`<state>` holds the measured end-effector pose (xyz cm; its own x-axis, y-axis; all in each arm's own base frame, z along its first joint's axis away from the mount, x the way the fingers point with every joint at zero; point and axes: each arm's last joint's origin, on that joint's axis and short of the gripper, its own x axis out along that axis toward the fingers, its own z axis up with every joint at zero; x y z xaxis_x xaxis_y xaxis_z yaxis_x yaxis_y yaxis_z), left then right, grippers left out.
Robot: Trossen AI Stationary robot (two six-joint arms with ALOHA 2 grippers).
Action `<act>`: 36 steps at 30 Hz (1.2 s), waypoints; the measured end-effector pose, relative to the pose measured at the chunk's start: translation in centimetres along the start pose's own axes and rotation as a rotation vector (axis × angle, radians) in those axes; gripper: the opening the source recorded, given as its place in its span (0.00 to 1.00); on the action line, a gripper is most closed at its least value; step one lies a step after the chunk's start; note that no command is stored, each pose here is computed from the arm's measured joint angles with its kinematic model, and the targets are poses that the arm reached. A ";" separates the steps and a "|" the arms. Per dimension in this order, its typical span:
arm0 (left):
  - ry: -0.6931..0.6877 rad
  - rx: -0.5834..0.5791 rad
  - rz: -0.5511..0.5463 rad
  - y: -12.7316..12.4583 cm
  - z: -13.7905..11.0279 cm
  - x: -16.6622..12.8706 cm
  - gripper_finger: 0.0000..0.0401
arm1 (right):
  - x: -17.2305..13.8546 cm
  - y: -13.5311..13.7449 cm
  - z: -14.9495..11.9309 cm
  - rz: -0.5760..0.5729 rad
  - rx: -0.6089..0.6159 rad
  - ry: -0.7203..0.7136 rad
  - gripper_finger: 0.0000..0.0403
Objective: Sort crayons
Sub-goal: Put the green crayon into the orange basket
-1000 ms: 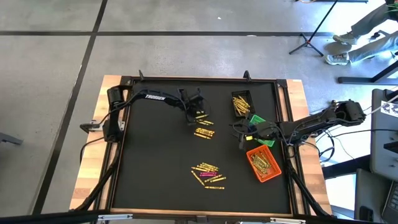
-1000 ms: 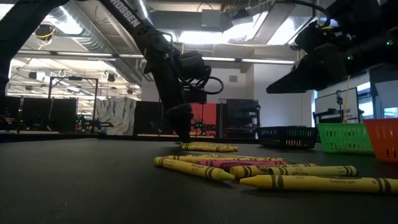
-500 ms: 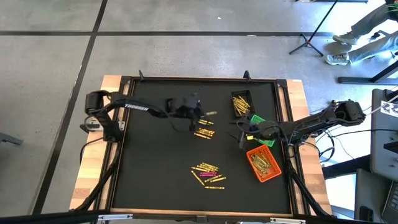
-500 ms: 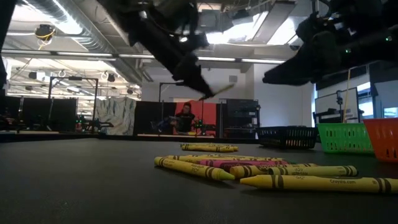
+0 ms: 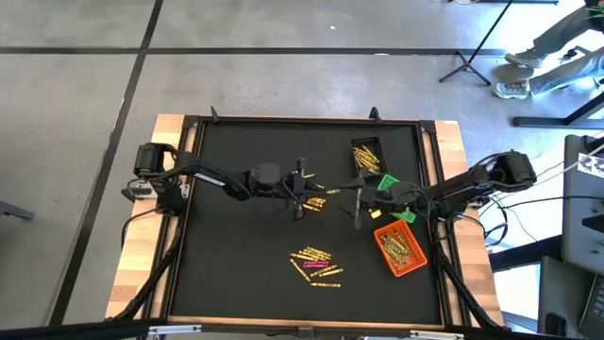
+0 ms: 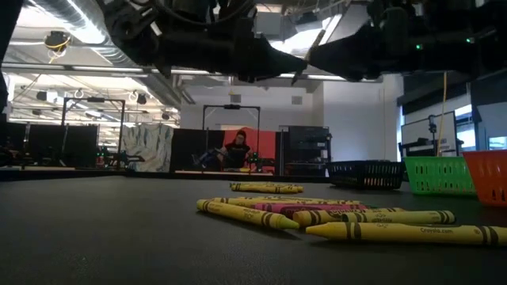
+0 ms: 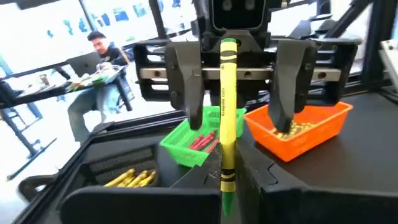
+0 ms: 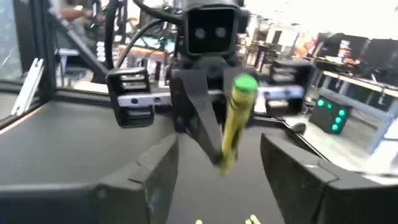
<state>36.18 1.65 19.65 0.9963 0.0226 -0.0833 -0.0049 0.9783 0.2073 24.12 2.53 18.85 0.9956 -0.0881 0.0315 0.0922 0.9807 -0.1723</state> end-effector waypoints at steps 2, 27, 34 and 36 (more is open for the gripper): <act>-0.023 0.001 -0.025 -0.4 -0.3 0.3 0.01 | 0.8 0.2 0.2 0.003 -0.027 0.002 0.51; 0.031 -0.141 -0.050 -0.3 -1.2 0.4 0.16 | 1.6 0.0 1.8 0.031 -0.152 0.178 0.03; 0.144 -0.136 -0.060 -0.4 -2.2 0.3 0.29 | 0.6 -0.6 3.9 0.034 -0.014 0.422 0.07; 0.175 -0.110 -0.062 -0.5 -2.5 0.3 0.30 | -0.1 -0.7 4.5 0.036 0.032 0.497 0.05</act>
<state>36.25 1.72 17.06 0.9649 -0.0124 -0.2622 0.0372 0.9953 0.0897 23.93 2.66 23.41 0.8860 -0.1184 -0.4482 0.0645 0.9889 -0.1336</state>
